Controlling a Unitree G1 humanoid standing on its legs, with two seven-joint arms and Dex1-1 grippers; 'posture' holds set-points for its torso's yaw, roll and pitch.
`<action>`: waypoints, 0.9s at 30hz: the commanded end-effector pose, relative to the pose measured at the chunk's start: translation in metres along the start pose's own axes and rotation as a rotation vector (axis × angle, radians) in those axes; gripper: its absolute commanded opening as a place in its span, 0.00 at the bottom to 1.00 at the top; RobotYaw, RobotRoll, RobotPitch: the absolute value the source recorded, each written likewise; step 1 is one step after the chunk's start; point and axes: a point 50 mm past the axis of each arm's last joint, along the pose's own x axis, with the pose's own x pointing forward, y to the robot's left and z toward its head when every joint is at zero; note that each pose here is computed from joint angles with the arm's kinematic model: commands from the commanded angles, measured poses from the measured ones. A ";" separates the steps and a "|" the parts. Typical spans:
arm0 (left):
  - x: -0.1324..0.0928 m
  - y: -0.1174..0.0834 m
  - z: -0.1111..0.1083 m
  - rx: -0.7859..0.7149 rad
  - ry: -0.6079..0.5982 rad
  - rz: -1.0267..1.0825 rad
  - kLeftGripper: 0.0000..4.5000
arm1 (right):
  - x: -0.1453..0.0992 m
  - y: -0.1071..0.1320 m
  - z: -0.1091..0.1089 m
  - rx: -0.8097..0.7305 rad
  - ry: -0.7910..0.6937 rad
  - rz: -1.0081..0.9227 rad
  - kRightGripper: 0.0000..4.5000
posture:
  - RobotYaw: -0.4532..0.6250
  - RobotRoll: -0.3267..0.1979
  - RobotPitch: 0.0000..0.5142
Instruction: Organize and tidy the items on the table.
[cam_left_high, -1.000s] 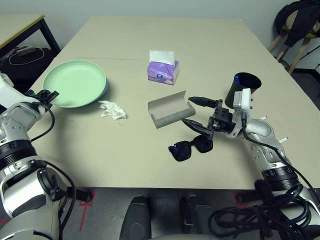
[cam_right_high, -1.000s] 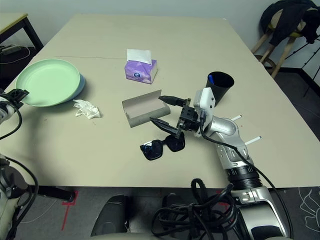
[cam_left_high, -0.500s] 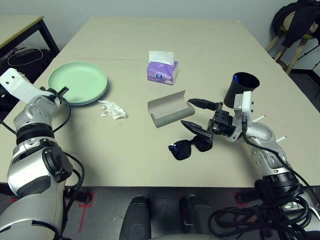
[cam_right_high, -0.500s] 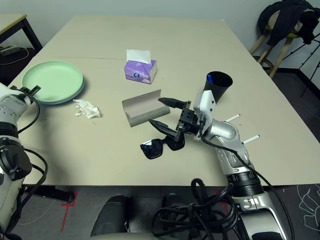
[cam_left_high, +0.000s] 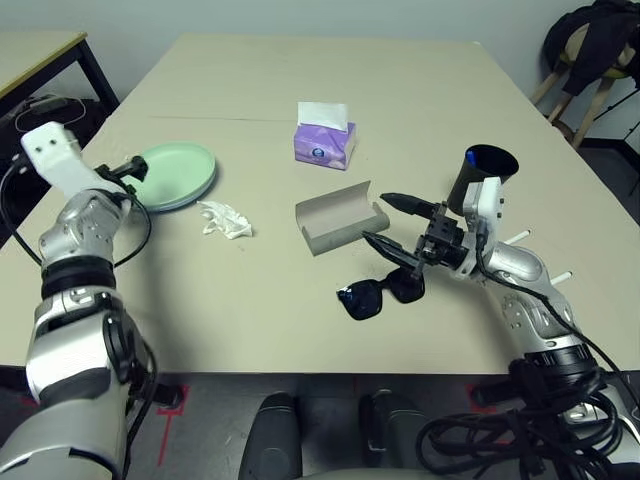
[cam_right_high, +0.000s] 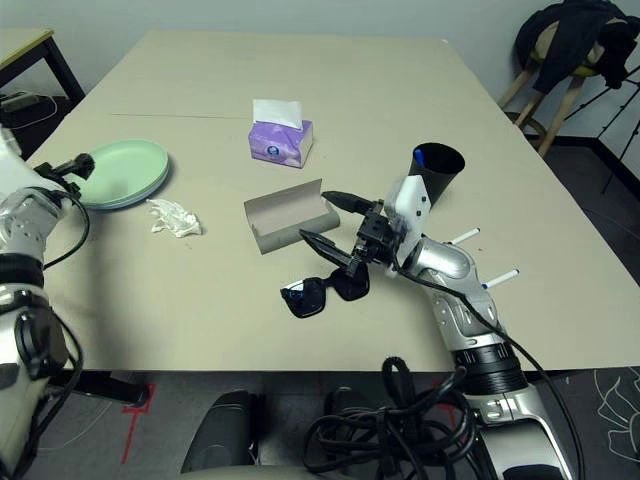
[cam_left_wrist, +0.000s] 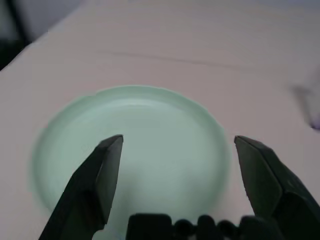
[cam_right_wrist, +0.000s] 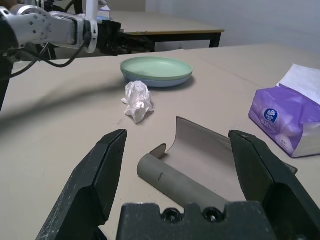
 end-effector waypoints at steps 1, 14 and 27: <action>-0.010 -0.034 -0.006 0.165 0.082 -0.347 1.00 | 0.003 0.002 0.000 0.006 0.045 0.000 1.00 | 0.57 0.62 0.16; -0.010 -0.036 -0.037 0.226 0.253 -0.424 1.00 | 0.006 0.008 0.000 0.012 0.022 0.011 1.00 | 0.56 0.62 0.16; -0.014 -0.035 -0.054 0.222 0.315 -0.424 0.52 | 0.006 0.009 0.001 0.012 0.009 0.008 1.00 | 0.56 0.62 0.16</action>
